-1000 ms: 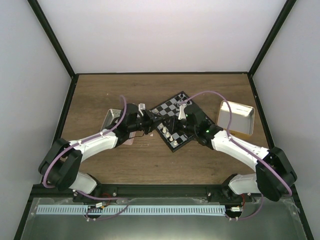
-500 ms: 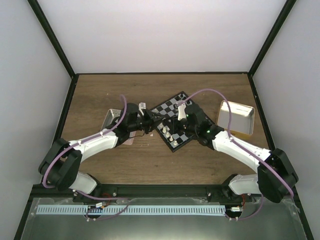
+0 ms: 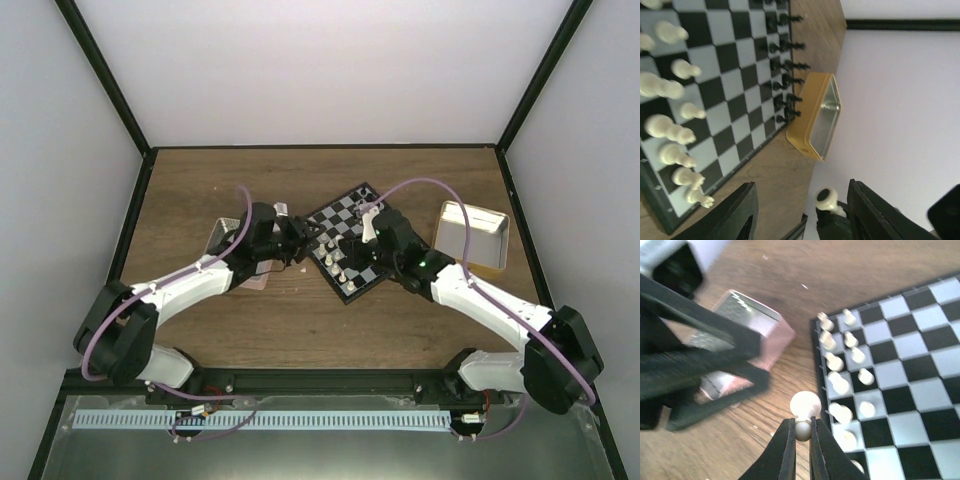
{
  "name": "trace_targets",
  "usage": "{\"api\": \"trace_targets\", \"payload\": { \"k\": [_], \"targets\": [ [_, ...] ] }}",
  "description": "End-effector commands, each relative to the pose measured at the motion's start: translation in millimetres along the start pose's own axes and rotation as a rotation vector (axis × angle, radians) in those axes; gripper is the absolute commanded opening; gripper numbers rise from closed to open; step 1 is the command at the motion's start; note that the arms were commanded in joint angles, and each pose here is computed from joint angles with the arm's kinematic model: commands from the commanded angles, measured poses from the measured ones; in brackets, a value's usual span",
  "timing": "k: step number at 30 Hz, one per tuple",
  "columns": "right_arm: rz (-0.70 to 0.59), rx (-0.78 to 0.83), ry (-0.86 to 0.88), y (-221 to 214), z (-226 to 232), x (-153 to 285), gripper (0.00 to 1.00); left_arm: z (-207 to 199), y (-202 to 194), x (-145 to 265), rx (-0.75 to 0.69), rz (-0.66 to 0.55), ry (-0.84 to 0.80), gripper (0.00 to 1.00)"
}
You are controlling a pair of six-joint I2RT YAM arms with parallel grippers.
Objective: Set up the chess pieces on the board
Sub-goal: Place the chess piece on the chessboard.
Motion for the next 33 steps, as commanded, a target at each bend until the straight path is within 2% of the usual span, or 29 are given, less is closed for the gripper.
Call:
{"api": "trace_targets", "payload": {
  "k": [1,6,11,18,33],
  "targets": [
    [0.155,-0.048,-0.196,-22,-28,9,0.01,-4,27,24,-0.145,-0.163,0.076,0.52],
    [0.346,-0.066,-0.261,-57,-43,1,0.01,-16,54,60,-0.400,-0.385,0.226,0.58],
    [0.421,-0.028,-0.248,-57,-45,-25,0.01,-33,62,86,-0.564,-0.481,0.275,0.62],
    [0.518,-0.018,-0.236,-62,-47,-54,0.01,-40,65,93,-0.654,-0.486,0.295,0.63],
    [0.621,-0.018,-0.255,-78,-55,-77,0.04,-27,71,89,-0.669,-0.448,0.335,0.63]
  ]
}}
Point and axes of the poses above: each gripper's point midway between its finger pads, its own x axis back along the fingers, its own z axis along the line the jaws close on, y = z × x, the point moved 3 cm from there along x, back along the fingers, and after that the axes turned 10 degrees about x, right-handed, at the moved point
